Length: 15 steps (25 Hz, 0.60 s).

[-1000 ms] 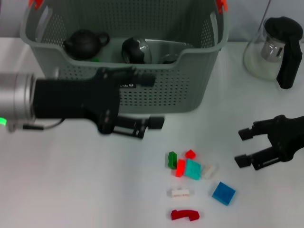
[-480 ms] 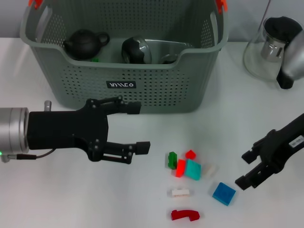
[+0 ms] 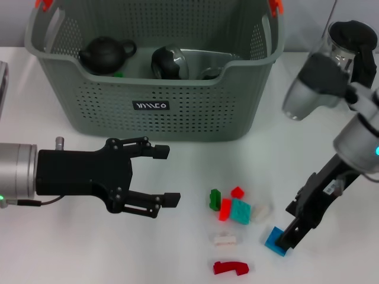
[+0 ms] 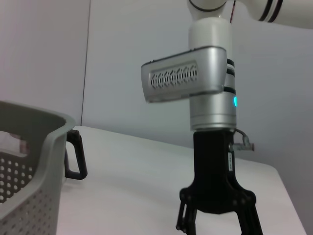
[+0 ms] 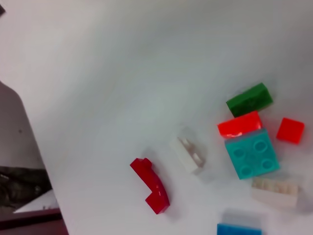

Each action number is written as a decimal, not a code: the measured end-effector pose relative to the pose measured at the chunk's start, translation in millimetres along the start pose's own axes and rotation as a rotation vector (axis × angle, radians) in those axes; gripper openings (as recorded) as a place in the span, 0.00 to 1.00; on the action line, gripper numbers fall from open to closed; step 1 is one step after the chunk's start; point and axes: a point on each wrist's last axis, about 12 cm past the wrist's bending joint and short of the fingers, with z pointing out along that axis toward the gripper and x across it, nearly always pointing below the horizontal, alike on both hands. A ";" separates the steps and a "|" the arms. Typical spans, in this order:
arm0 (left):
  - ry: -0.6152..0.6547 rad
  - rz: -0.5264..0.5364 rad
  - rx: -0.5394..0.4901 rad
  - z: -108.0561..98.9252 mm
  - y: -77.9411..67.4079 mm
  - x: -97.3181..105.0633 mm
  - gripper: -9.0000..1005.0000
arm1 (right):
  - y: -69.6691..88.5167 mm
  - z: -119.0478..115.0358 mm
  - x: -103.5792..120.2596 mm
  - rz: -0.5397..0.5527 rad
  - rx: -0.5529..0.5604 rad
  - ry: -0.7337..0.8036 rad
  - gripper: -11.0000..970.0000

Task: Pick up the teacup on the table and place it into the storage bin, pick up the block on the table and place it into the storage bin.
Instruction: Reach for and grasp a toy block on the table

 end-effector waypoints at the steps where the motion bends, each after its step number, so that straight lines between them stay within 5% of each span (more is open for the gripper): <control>1: 0.000 0.001 -0.001 0.0 0.2 0.0 0.92 | 1.5 2.3 -1.9 -0.001 0.005 0.011 0.98; 15: -0.013 0.005 -0.014 0.1 2.2 -0.1 0.92 | 12.3 31.1 -20.8 -0.040 0.108 0.064 0.97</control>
